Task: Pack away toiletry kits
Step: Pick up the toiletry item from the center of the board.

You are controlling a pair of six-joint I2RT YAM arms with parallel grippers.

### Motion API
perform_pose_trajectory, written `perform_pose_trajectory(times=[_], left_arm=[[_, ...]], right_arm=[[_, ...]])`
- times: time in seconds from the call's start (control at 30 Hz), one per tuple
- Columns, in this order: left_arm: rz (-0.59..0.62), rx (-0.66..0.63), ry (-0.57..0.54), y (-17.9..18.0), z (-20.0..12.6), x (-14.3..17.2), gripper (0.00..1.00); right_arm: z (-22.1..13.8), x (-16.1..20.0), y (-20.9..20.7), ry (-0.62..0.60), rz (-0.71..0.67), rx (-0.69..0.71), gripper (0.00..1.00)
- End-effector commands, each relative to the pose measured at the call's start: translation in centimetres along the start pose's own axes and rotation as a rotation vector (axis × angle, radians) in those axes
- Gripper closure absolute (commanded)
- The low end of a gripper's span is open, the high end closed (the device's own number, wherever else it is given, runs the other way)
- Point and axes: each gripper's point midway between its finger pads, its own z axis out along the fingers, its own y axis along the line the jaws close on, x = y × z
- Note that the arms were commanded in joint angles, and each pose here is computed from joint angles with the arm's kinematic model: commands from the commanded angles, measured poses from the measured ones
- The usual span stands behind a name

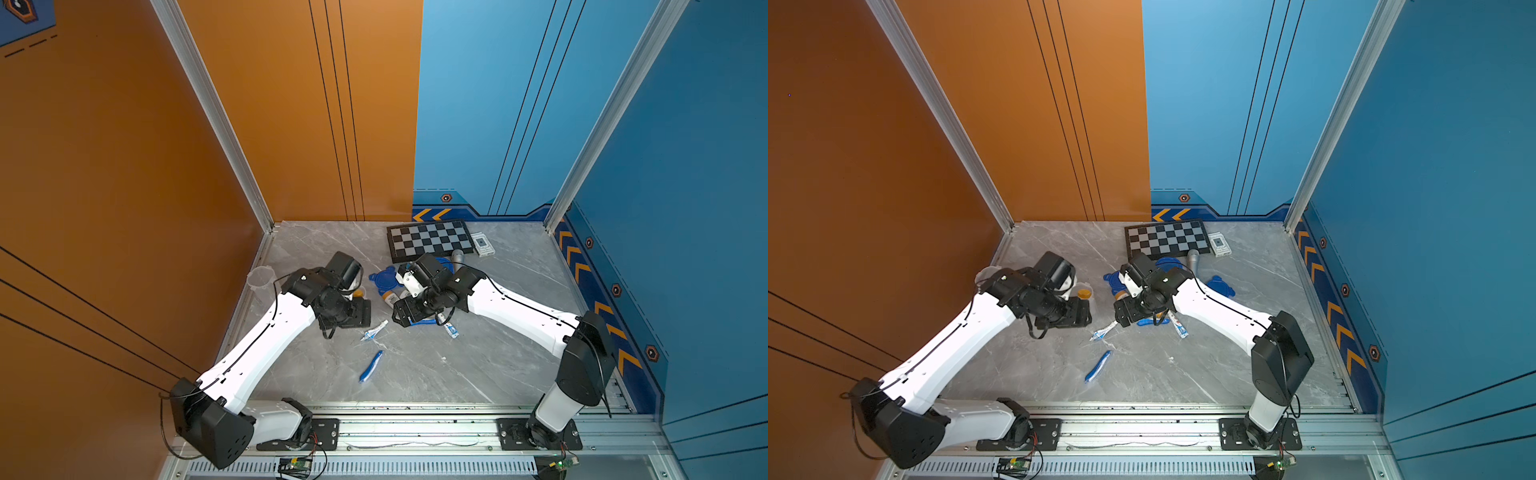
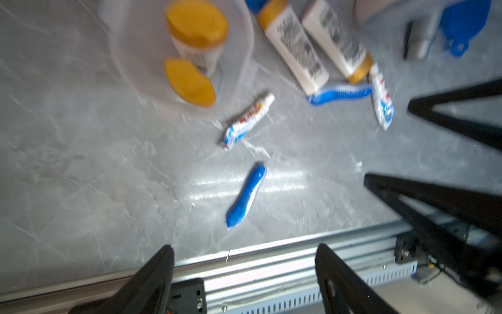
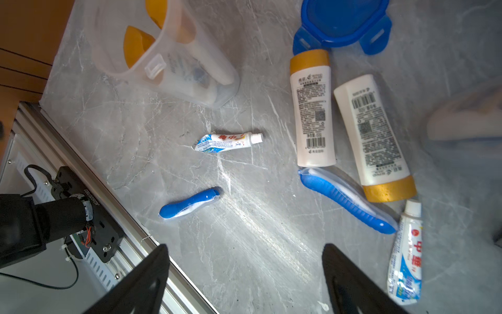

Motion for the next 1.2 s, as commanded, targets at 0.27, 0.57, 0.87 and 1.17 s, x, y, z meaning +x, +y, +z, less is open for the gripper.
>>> perform_pose_trajectory(times=[0.27, 0.57, 0.87, 1.17], left_arm=[[0.135, -0.112, 0.067, -1.5, 9.3, 4.3, 0.20], [0.247, -0.267, 0.128, -0.9, 14.0, 4.8, 0.27], [0.285, -0.266, 0.171, 0.3, 15.1, 7.3, 0.38], [0.295, -0.210, 0.191, 2.3, 15.7, 9.9, 0.58]], right_arm=[[-3.8, 1.4, -4.4, -0.086, 0.220, 0.039, 0.02], [-5.7, 5.1, -8.3, -0.117, 0.386, 0.063, 0.00], [-7.0, 5.1, -9.8, -0.213, 0.534, 0.143, 0.00], [-7.5, 6.5, -10.5, -0.254, 0.617, 0.222, 0.00]])
